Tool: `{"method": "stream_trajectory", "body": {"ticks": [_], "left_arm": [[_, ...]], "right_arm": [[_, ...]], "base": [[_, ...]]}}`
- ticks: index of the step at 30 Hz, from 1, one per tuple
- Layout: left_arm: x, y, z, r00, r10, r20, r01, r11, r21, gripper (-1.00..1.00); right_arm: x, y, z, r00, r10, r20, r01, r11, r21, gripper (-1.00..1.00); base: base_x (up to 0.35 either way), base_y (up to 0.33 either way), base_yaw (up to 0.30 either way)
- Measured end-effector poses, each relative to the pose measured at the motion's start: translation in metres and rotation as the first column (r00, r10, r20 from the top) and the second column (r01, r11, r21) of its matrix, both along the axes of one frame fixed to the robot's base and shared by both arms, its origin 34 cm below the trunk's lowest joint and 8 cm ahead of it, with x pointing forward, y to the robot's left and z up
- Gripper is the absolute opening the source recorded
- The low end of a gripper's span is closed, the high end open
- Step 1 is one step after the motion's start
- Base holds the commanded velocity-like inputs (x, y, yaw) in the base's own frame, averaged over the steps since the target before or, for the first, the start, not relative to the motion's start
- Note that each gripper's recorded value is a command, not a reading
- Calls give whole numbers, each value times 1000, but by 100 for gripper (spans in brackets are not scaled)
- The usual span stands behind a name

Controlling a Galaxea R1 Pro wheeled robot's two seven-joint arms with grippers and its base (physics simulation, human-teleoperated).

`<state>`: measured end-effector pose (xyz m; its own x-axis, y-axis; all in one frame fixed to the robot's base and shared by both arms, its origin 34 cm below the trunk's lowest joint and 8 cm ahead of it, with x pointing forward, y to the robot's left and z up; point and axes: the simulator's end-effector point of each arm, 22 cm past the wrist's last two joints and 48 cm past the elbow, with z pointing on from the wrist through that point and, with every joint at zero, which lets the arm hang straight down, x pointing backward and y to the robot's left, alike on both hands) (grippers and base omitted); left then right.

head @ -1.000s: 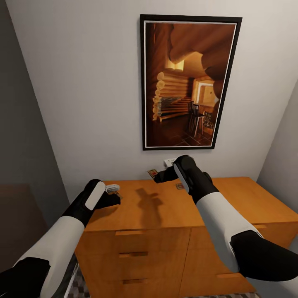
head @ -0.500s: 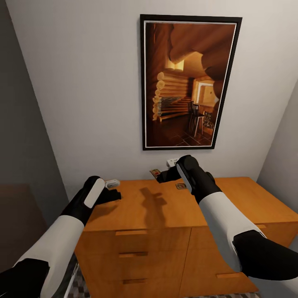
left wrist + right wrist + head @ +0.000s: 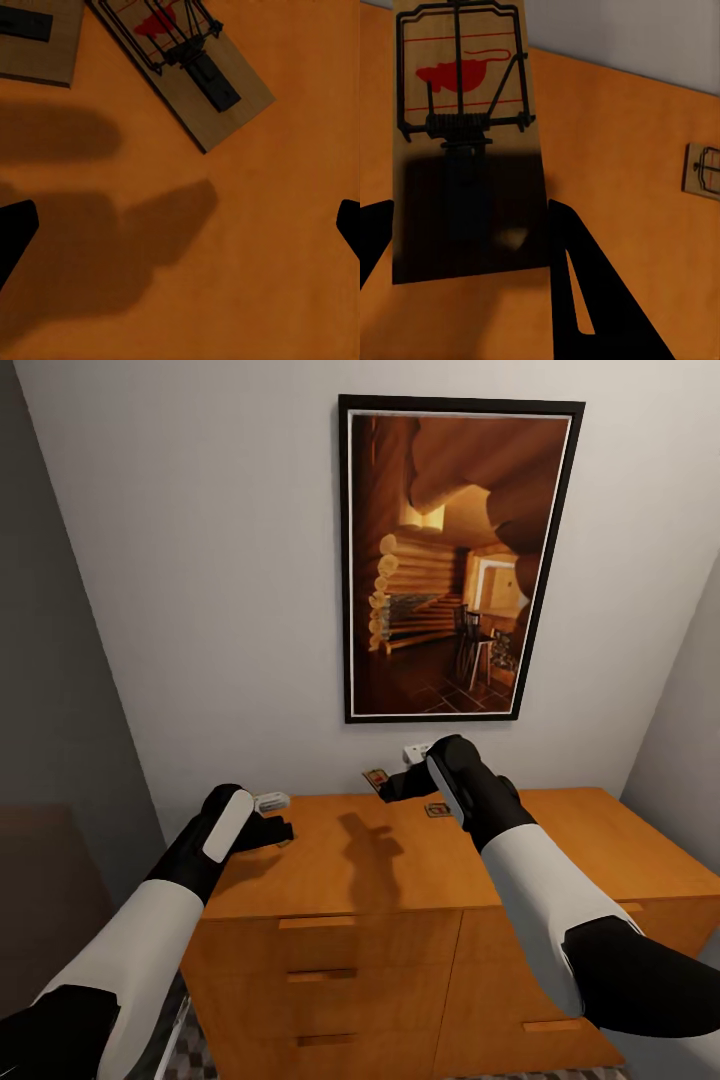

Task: Take the four mousetraps from the cabinet in the bathroom and place them on the bathroom floor. Make sure all four end up on the same floor surface, and ensure that at least two of them are either under or directly next to the same bathroom sink.

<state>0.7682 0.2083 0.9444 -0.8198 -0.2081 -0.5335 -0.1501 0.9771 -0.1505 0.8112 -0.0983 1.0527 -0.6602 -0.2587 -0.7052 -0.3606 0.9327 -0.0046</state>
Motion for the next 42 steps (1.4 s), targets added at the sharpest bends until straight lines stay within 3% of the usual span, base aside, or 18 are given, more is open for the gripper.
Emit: {"method": "stream_trajectory", "body": {"ticks": [12,20,28,34,42], "left_arm": [[2,2,5,1000,-1,14,0,1000,12,100],[16,7,47,992,9,125,-10,1000,10,100],[20,27,60,984,105,145,-92,991,-94,100],[22,37,63,977,144,155,-126,985,-120,100],[23,39,66,975,155,162,-136,983,-126,100]], "right_arm": [[0,-1,-1,1000,-5,0,5,1000,-5,-100],[0,0,-2,1000,-6,-1,6,1000,-5,-100],[0,2,-2,1000,-5,-1,5,1000,-5,-100],[0,1,-2,1000,-5,-1,5,1000,-4,-100],[0,0,-2,1000,-7,0,7,1000,-6,-100]], "base": [[0,0,0],[0,0,0],[0,0,0],[0,0,0],[0,0,0]]}}
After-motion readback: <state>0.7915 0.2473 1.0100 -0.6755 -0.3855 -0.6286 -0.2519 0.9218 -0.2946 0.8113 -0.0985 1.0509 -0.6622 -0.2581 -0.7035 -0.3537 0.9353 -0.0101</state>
